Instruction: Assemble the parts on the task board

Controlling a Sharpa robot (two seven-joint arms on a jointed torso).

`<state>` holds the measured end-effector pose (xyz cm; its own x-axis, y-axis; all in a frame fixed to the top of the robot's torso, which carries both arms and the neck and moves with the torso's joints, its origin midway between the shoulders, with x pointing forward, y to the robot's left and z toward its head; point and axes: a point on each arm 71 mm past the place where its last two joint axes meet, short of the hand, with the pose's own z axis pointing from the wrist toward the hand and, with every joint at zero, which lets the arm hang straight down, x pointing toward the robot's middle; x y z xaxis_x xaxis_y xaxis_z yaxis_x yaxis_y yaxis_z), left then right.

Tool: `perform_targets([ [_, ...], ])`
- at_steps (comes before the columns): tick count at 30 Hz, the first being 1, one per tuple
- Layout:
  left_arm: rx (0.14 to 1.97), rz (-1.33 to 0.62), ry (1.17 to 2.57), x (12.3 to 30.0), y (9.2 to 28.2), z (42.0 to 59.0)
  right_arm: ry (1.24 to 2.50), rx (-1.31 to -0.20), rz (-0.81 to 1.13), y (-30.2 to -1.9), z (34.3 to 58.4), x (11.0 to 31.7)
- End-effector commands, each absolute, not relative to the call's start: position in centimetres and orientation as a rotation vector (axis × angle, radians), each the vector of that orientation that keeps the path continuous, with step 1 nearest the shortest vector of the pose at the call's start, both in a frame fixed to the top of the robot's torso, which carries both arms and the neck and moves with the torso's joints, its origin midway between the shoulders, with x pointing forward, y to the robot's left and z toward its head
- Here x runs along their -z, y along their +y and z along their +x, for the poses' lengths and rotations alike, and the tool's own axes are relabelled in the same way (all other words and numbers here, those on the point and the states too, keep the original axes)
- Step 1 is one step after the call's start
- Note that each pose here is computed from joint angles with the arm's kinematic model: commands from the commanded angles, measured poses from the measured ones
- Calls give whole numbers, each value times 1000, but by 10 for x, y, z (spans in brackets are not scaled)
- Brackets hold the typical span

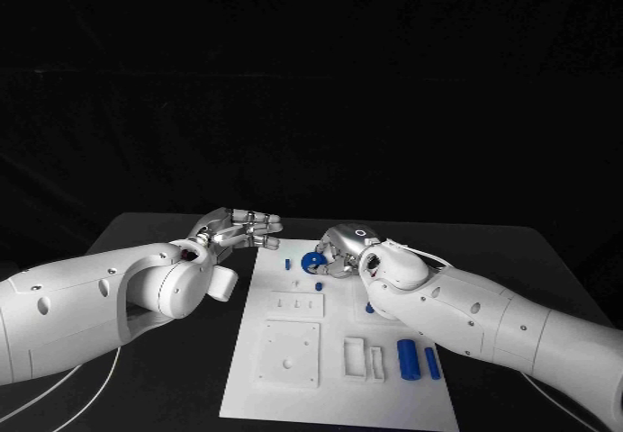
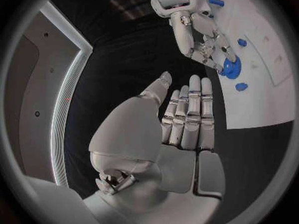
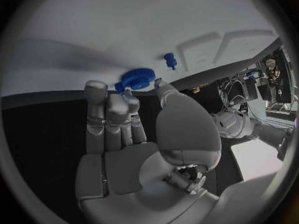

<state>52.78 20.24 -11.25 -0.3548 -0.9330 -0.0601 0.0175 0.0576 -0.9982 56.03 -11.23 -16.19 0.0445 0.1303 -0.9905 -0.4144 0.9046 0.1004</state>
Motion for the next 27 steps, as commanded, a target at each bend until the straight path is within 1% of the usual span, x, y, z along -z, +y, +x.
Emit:
perform_targets([
  [1,1441,-950,1496,111,201,528,1423,-463,-206,-117,556,159],
  [4,1438,-951,1492,111,203,529,1365,-508,-160,-128,553,153],
  [8,1434,-953,1486,111,206,529,1309,-573,-83,-149,550,137],
  [14,1424,-959,1477,111,212,530,1306,-697,15,-188,549,117],
  [18,1418,-962,1471,111,216,530,1313,-736,56,-214,549,108],
  [21,1415,-964,1468,111,218,531,1339,-732,71,-237,551,107],
  [27,1416,-965,1470,111,220,531,1422,-704,69,-271,555,118],
])
